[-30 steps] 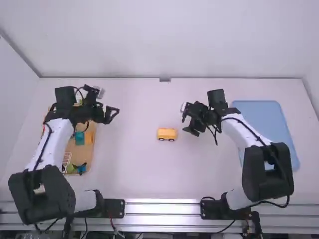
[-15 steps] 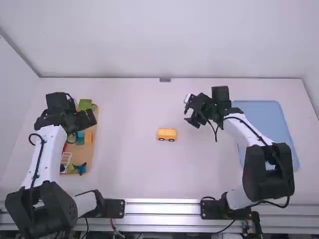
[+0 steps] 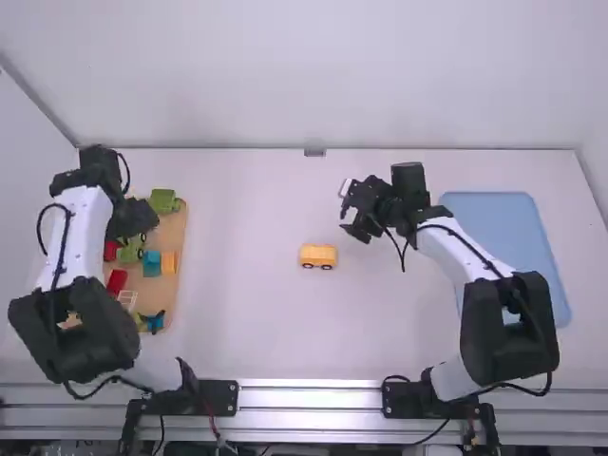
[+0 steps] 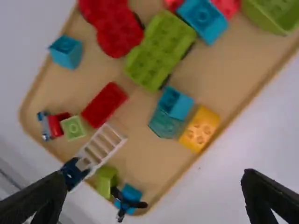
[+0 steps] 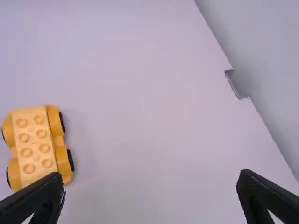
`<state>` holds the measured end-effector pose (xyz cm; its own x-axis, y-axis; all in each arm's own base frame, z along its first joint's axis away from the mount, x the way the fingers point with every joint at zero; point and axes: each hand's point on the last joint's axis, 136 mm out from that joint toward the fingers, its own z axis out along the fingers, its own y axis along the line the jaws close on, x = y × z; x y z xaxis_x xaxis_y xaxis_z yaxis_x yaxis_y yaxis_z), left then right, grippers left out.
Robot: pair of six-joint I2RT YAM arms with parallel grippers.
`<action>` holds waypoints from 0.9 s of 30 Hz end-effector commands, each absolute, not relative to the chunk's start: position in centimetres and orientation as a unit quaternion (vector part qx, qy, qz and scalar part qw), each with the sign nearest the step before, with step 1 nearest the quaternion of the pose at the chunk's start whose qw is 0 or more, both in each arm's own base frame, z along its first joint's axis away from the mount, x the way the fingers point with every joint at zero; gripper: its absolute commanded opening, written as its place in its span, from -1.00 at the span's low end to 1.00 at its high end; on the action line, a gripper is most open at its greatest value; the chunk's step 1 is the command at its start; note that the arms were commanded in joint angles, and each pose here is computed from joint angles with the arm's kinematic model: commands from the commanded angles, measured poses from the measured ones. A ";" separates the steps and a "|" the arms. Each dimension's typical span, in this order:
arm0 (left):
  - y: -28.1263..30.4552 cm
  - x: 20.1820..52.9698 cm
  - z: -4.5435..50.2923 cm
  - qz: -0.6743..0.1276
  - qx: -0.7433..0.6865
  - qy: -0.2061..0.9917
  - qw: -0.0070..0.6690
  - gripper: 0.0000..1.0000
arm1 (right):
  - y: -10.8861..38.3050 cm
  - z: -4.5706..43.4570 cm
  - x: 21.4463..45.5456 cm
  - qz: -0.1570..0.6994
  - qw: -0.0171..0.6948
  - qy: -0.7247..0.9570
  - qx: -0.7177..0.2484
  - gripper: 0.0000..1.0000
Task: Assemble lego blocks to make yellow taxi
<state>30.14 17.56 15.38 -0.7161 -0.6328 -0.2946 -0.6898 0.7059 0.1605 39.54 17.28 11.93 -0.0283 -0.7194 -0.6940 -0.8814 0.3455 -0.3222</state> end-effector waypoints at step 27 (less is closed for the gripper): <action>12.7 32.6 5.8 0.050 -0.152 0.986 0.055 0.29 | 16.8 14.1 41.3 0.102 0.448 0.725 -0.513 0.97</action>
<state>33.55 11.74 6.15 -0.9510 -0.2768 -0.1381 -0.2874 0.9557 0.0631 41.28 16.72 13.32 -0.0587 -0.6711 -0.7390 -0.8408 0.4324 -0.3258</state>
